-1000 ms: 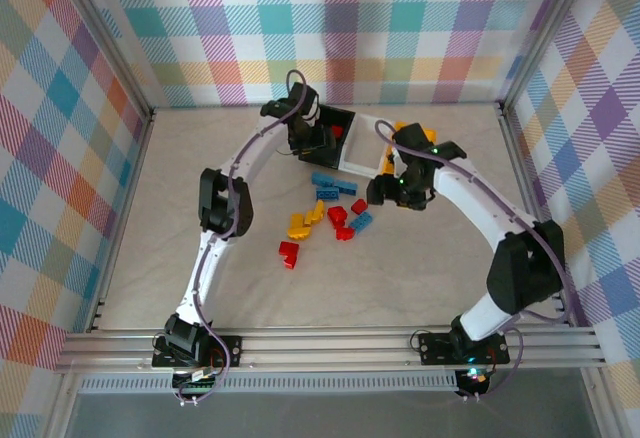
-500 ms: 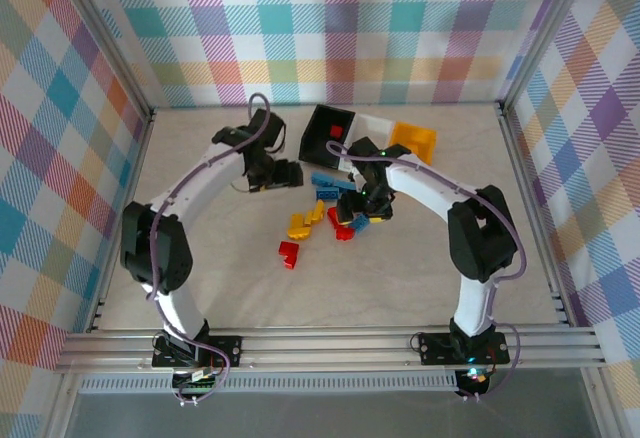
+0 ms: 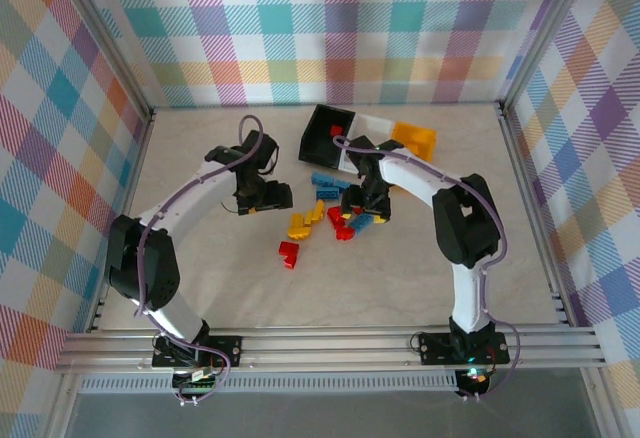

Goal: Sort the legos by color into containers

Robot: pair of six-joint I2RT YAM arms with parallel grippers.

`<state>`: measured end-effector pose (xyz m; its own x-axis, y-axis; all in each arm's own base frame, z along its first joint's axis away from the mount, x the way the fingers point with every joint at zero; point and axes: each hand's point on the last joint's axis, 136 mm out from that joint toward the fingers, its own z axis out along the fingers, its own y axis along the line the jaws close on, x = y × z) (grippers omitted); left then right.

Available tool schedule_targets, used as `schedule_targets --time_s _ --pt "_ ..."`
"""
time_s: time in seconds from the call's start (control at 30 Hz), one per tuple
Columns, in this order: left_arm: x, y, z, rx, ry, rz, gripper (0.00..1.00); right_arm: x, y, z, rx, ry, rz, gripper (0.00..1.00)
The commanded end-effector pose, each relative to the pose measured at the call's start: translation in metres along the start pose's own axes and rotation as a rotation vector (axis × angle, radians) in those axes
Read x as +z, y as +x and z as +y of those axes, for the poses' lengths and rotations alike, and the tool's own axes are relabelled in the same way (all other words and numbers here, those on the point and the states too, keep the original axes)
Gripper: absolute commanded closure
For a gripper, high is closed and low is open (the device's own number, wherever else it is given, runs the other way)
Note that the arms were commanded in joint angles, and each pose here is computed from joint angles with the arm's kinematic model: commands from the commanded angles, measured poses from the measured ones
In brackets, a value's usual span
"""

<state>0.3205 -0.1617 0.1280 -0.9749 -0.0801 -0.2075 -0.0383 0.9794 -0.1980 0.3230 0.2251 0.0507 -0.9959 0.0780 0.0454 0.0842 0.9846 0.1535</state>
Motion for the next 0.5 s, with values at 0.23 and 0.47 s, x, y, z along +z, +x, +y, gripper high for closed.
schedule_targets --time_s 0.23,0.47 --pt "-0.005 0.025 0.008 0.006 -0.012 0.039 0.22 0.014 -0.01 -0.016 0.18 0.092 -0.012 0.25" --pt "-0.006 0.029 0.012 0.019 -0.019 0.045 0.22 0.028 -0.006 -0.024 0.182 0.132 0.015 0.28"
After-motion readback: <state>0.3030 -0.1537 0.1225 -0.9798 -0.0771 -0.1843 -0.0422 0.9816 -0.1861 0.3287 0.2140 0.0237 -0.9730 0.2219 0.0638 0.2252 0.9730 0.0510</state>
